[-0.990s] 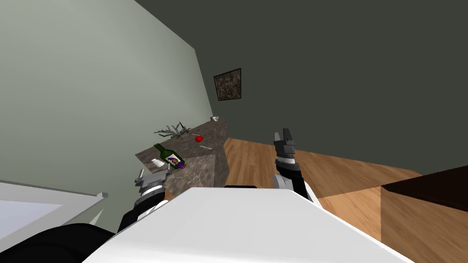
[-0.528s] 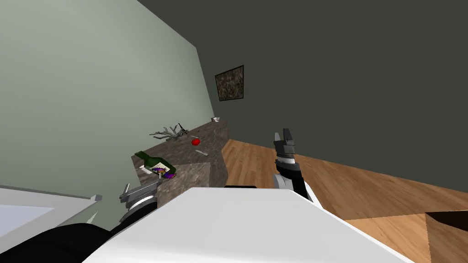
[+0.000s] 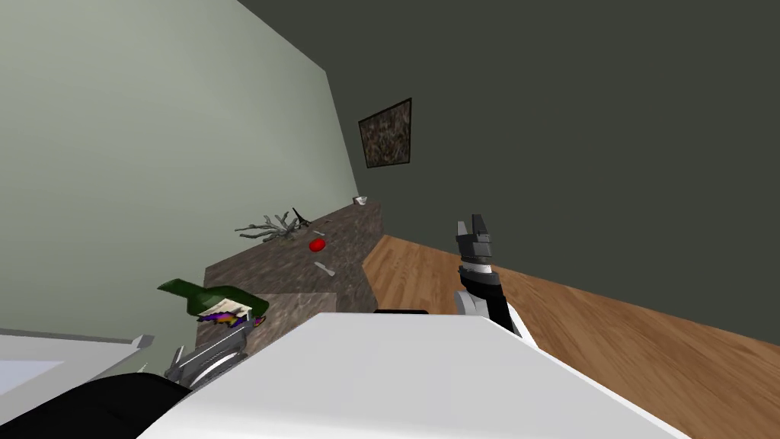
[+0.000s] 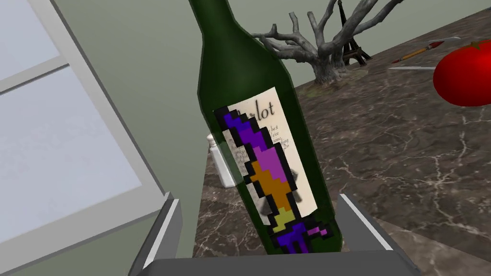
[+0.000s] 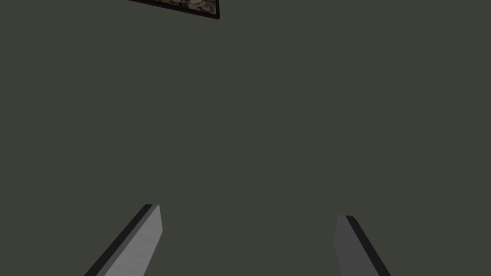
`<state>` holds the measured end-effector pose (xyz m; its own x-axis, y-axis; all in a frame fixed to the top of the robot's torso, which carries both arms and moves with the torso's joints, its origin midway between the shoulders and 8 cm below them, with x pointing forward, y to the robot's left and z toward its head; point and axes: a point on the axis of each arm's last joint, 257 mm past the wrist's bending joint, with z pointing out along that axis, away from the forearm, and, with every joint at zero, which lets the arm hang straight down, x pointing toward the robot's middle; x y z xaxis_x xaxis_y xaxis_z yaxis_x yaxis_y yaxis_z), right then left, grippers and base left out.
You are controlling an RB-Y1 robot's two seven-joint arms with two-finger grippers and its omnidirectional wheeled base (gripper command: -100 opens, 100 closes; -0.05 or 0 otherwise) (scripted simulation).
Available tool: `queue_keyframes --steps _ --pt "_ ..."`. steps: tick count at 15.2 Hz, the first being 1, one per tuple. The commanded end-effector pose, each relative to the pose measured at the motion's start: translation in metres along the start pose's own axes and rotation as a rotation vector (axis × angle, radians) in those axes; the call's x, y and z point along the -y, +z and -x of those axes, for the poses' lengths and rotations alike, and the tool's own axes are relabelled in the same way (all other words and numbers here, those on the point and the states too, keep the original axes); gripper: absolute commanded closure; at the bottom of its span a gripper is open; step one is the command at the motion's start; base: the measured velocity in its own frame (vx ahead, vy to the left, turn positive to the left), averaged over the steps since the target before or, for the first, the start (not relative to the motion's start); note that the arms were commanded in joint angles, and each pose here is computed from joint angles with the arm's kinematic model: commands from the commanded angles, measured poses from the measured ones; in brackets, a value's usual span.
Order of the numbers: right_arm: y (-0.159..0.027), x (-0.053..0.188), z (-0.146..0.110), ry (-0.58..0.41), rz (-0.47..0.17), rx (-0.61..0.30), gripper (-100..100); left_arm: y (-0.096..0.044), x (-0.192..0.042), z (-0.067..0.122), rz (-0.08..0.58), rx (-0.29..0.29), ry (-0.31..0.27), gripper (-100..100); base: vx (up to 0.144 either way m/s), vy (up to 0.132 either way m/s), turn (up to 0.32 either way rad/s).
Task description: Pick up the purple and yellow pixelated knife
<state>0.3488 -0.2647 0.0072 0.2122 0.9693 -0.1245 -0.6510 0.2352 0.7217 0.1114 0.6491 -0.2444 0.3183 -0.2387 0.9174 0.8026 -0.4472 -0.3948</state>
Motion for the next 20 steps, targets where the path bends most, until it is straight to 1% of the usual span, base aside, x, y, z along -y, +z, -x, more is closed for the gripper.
queue_keyframes --steps 1,3,4,5,6,11,12,16,17,18,20 --pt "0.0 0.0 0.0 0.0 0.0 0.0 0 -0.007 0.013 0.016 -0.031 0.042 -0.032 -100 0.164 -0.038 0.06" --pt "0.0 0.0 0.0 0.0 0.0 0.0 0 -0.017 0.02 0.032 -0.059 0.081 -0.063 -100 0.161 -0.016 0.073" --pt "0.0 0.0 0.0 0.0 0.0 0.0 0 -0.012 0.015 0.022 -0.042 0.057 -0.043 -100 0.1 -0.007 0.035" --pt "0.0 0.0 0.0 0.0 0.0 0.0 0 -0.013 0.016 0.024 -0.045 0.062 -0.048 -100 0.037 -0.005 0.002" --pt "0.0 0.0 0.0 0.0 0.0 0.0 0 -0.013 0.016 0.024 -0.045 0.062 -0.048 100 0.019 -0.003 0.001" --pt "0.0 0.0 0.0 0.0 0.0 0.0 0 -0.013 0.016 0.024 -0.044 0.062 -0.048 100 0.004 0.0 0.0" --pt "0.0 0.0 0.0 0.0 0.0 0.0 0 -0.004 0.017 0.014 -0.032 0.038 -0.03 -100 0.0 0.0 0.0" --pt "0.0 0.0 0.0 0.0 0.0 0.0 0 0.009 0.021 0.002 -0.016 0.006 0.003 -100 -0.001 -0.001 -0.004" --pt "0.0 0.0 0.0 0.0 0.0 0.0 0 0.012 0.023 0.003 -0.017 0.005 0.013 -100 -0.009 -0.014 -0.031" --pt "0.0 0.0 0.0 0.0 0.0 0.0 0 0.013 0.026 0.007 -0.024 0.013 0.021 -100 -0.013 -0.03 -0.071" --pt "0.0 0.0 0.0 0.0 0.0 0.0 0 0.011 0.027 0.017 -0.039 0.032 0.015 -100 -0.014 -0.032 -0.08"
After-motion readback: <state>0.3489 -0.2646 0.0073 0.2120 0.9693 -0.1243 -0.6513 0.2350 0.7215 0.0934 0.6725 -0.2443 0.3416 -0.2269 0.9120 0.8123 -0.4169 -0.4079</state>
